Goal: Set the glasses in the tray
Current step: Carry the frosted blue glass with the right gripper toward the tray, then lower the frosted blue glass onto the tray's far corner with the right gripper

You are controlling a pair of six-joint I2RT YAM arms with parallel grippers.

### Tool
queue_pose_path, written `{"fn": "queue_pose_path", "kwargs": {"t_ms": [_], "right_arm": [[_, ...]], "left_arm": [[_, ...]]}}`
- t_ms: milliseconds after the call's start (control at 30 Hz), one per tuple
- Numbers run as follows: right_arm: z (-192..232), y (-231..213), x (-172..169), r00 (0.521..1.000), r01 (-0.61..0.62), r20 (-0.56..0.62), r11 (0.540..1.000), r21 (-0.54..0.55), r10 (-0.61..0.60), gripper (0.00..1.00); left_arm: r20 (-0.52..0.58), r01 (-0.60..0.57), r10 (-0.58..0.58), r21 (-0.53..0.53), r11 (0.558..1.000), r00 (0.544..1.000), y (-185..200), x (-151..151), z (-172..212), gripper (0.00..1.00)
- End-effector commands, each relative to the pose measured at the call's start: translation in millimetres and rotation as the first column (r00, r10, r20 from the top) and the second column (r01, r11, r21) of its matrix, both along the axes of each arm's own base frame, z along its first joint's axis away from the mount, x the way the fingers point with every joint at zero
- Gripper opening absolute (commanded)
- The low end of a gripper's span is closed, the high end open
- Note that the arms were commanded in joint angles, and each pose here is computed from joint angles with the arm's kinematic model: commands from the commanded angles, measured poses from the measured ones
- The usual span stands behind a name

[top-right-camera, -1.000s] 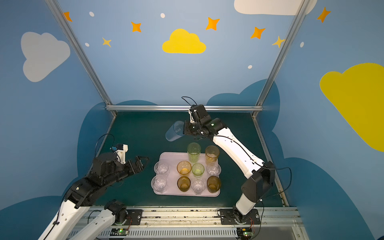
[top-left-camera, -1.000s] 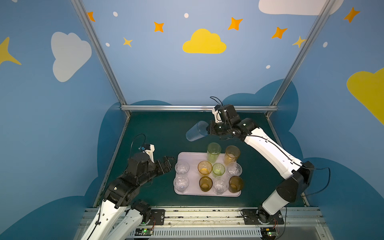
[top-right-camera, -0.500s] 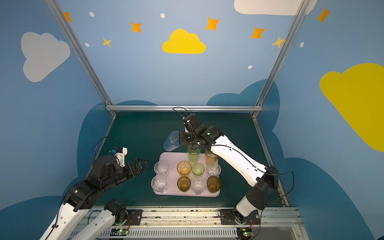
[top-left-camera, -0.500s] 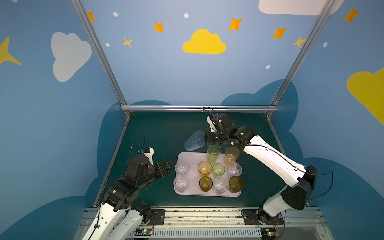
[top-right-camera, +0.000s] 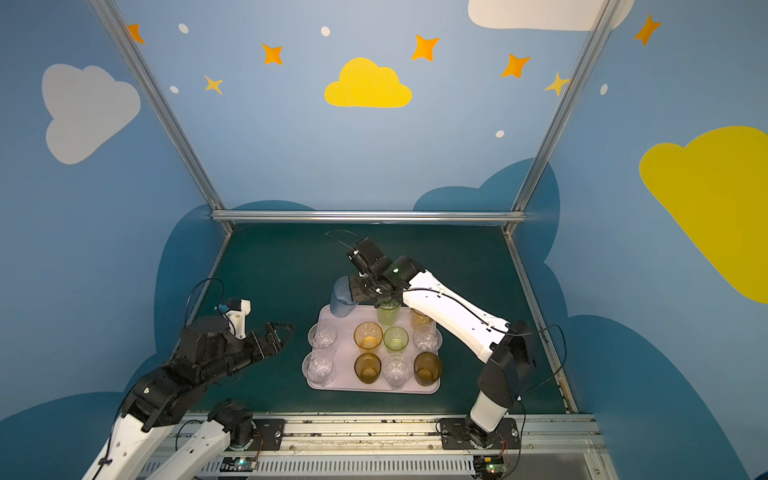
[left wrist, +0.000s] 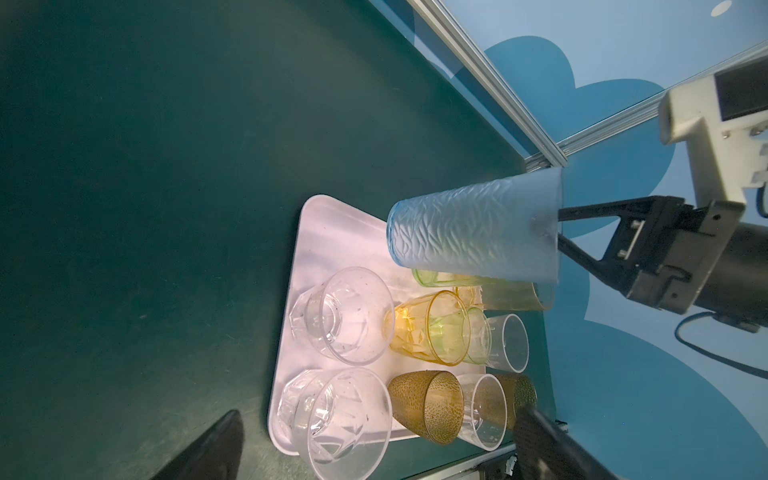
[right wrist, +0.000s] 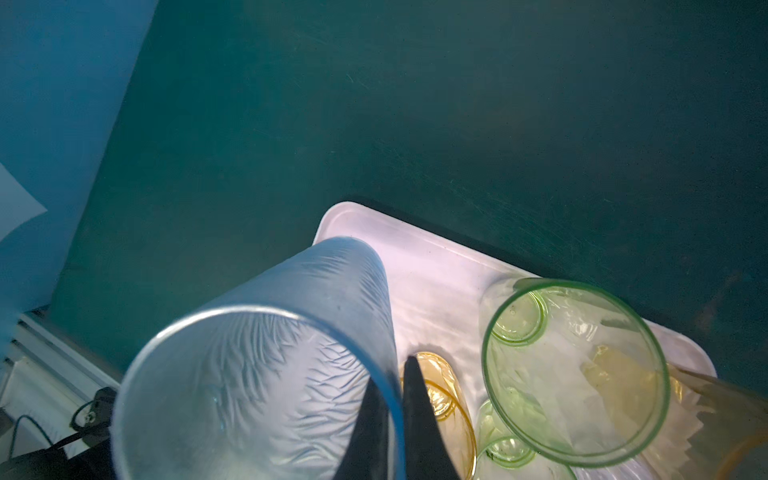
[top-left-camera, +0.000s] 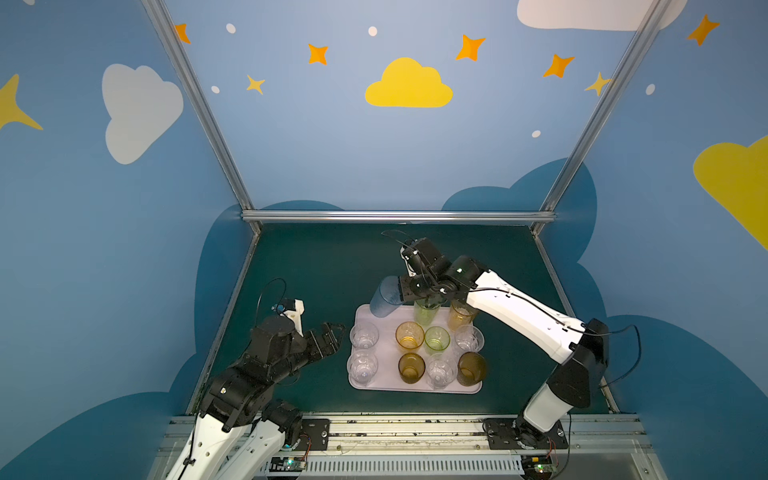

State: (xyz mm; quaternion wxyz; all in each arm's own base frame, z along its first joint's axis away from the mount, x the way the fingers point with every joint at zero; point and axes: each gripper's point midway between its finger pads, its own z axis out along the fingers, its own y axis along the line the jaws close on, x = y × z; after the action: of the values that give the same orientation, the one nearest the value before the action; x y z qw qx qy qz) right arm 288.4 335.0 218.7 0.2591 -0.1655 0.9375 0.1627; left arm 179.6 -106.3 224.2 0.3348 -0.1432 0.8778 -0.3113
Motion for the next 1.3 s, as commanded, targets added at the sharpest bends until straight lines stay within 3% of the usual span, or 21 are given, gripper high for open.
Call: {"fn": "queue_pose_path", "kwargs": {"t_ms": [0, 433, 1267], "right_arm": [[8, 2, 3, 1.000, 0.002, 0.029, 1.000, -0.028, -0.001, 0.00], [-19, 7, 5, 1.000, -0.019, -0.007, 0.989, -0.147, 0.018, 0.00], [-61, 17, 9, 0.997, -0.030, -0.079, 0.978, -0.204, 0.014, 0.00]], "left_arm": [[-0.023, -0.014, 0.014, 0.010, 1.000, 1.000, 3, -2, -7, 1.00], [-0.029, -0.015, 0.016, 0.017, 1.000, 0.999, 3, 0, -11, 1.00], [-0.035, -0.025, 0.026, 0.023, 0.999, 0.999, 5, 0, -17, 1.00]]}}
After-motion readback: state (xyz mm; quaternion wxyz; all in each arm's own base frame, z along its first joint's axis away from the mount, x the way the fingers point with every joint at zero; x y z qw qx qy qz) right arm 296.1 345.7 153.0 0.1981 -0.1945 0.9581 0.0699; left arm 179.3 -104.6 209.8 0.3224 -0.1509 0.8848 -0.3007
